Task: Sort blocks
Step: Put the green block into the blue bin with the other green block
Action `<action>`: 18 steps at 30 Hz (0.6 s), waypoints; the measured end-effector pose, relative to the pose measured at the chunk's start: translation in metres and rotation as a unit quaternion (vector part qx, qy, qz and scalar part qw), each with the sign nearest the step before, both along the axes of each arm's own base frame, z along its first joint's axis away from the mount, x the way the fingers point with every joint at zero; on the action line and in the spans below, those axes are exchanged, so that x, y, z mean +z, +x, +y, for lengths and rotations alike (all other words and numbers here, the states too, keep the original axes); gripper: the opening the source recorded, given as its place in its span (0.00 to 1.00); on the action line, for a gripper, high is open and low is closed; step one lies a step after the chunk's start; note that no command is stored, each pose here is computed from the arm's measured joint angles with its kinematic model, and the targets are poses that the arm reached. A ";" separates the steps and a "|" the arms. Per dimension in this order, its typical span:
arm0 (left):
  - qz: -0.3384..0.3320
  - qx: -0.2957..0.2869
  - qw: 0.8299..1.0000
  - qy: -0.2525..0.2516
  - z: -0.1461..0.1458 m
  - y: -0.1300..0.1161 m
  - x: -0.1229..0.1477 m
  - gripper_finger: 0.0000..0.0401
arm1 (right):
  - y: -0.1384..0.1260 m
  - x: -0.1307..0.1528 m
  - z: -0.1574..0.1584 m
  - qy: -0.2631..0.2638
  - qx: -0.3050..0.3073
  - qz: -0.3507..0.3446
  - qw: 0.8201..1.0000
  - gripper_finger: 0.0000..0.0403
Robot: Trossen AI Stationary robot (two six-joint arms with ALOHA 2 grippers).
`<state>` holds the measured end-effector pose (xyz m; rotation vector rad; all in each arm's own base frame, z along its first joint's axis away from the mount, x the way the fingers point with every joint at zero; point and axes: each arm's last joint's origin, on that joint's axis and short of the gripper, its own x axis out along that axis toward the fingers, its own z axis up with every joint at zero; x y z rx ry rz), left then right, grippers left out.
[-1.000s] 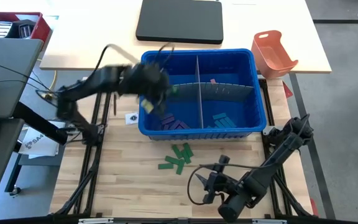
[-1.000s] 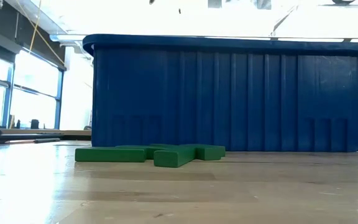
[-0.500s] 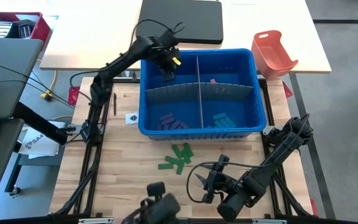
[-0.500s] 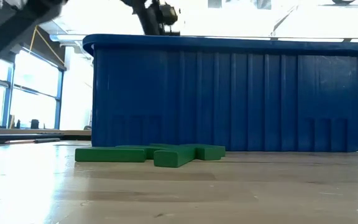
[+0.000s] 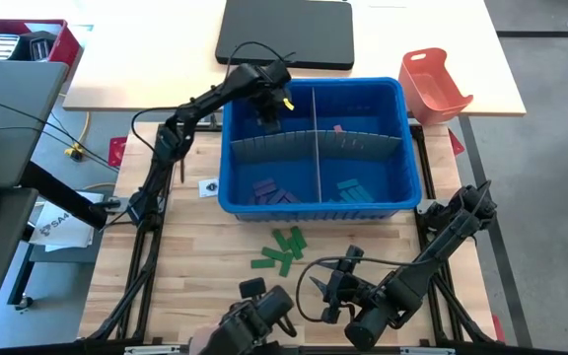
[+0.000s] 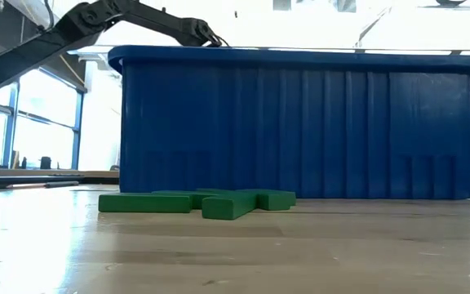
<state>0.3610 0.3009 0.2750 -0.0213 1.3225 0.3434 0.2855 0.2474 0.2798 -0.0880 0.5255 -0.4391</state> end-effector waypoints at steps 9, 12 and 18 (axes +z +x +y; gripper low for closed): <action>0.002 0.061 0.998 0.003 0.002 0.004 -0.008 0.21 | 0.000 0.000 0.000 0.002 0.001 0.001 1.000 0.43; -0.007 0.107 0.994 0.001 -0.001 0.005 -0.005 0.21 | 0.000 0.000 0.000 0.000 0.001 0.003 1.000 0.43; -0.060 0.248 0.967 -0.023 -0.010 0.008 0.005 0.21 | 0.000 0.000 0.000 -0.001 0.001 0.003 1.000 0.43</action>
